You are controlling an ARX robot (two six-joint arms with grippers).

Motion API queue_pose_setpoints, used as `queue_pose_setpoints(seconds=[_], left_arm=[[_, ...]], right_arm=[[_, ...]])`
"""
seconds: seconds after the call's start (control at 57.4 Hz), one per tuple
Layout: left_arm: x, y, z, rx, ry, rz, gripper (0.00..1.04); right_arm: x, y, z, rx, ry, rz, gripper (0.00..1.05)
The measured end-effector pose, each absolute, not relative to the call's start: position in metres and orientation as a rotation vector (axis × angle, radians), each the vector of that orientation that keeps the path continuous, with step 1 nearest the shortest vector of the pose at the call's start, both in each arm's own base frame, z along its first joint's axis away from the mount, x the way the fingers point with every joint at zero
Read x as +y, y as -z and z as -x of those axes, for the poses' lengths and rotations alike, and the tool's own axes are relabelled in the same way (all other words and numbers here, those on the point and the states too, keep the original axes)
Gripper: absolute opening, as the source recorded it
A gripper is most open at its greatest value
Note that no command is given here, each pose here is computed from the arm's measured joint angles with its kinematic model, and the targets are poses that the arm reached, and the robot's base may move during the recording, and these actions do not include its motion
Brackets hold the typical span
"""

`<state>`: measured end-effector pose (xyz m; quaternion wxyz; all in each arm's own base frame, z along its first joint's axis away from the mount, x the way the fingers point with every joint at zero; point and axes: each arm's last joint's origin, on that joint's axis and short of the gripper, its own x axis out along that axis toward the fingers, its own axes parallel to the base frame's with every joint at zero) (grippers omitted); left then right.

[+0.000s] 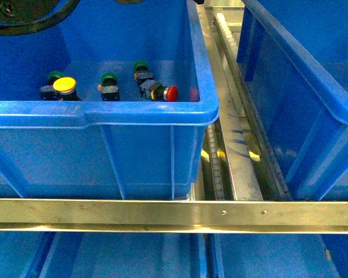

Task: Pick red and yellow buttons and place in box

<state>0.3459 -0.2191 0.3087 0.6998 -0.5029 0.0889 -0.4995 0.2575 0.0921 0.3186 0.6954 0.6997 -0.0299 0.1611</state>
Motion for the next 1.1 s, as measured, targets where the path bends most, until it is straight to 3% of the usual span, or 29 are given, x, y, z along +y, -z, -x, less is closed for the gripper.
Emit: queue_pose_setpoints(seconds=[0.61, 0.766, 0.906, 1.045, 1.097], left_arm=[[-0.224, -0.302, -0.351, 0.201, 1.110, 1.132, 0.33], [-0.225, -0.300, -0.352, 0.203, 1.103, 1.136, 0.33], [-0.226, -0.300, -0.352, 0.202, 1.097, 1.142, 0.33], [-0.227, -0.301, -0.352, 0.219, 1.096, 1.172, 0.32], [-0.227, -0.301, -0.352, 0.212, 1.094, 1.163, 0.43]], right_arm=[[0.122, -0.324, -0.263, -0.021, -0.407, -1.573, 0.99], [0.124, -0.322, -0.263, -0.002, -0.388, -1.549, 0.75], [0.124, -0.320, -0.263, -0.001, -0.358, -1.530, 0.44], [0.123, -0.320, -0.262, -0.009, -0.354, -1.510, 0.38], [0.122, -0.321, -0.262, -0.014, -0.352, -1.507, 0.35]])
